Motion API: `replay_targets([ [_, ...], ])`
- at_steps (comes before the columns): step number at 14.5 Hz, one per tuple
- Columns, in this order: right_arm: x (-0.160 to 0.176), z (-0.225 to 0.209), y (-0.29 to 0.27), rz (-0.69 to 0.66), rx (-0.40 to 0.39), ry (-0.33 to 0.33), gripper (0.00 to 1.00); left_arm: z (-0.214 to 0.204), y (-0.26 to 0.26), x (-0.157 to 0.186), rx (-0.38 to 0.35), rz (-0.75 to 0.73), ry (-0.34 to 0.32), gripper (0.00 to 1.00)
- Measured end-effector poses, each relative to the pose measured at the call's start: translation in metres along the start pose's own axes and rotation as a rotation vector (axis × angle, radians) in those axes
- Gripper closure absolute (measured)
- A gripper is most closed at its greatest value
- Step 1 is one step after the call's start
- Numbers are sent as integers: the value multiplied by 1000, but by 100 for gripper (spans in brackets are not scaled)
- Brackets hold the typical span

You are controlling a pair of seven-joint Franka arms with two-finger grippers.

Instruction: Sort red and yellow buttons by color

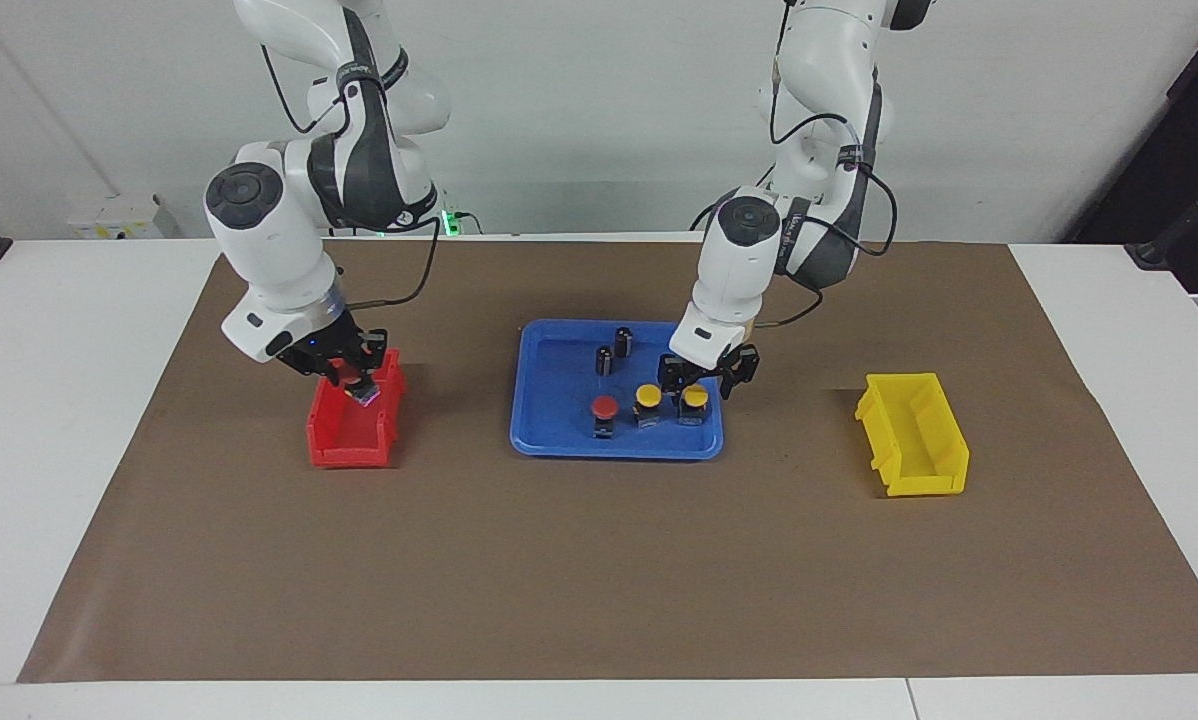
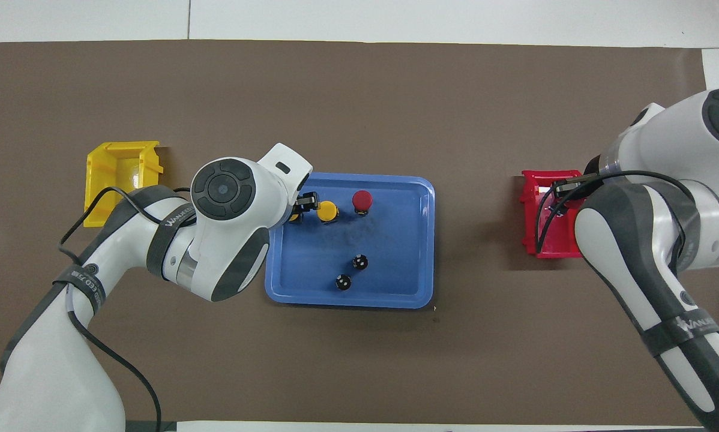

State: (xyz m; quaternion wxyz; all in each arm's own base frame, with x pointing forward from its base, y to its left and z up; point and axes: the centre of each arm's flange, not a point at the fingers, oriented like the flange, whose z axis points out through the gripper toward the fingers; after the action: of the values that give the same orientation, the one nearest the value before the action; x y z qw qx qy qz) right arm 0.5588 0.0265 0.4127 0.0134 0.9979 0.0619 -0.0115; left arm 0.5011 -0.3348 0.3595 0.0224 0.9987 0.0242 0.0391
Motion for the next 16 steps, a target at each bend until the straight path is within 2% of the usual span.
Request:
replay_targets([
  [1,-6,8,0,-4,-1,14,58,0,1,-1,0,-7,0,22],
  [2,-12,16,-1,-5,-2,31,58,0,1,-1,0,-12,-1,28],
  [4,-25,34,-2,-6,-3,52,58,0,1,-1,1,-16,-1,55],
  [5,-31,43,-1,-8,-3,58,58,0,1,-1,2,-17,-2,59],
  [8,-41,61,3,-13,-2,63,58,-15,-1,6,10,-36,-16,59],
  [9,-43,62,4,-14,-2,60,58,-37,-3,14,18,-52,-37,59],
  [11,-46,65,10,-24,-3,58,58,-111,-22,40,39,-87,-74,59],
  [14,-50,72,15,-29,-4,67,57,-203,-101,68,35,-60,-81,59],
  [16,-50,70,14,-31,-4,71,50,-224,-175,84,30,-11,-86,59],
])
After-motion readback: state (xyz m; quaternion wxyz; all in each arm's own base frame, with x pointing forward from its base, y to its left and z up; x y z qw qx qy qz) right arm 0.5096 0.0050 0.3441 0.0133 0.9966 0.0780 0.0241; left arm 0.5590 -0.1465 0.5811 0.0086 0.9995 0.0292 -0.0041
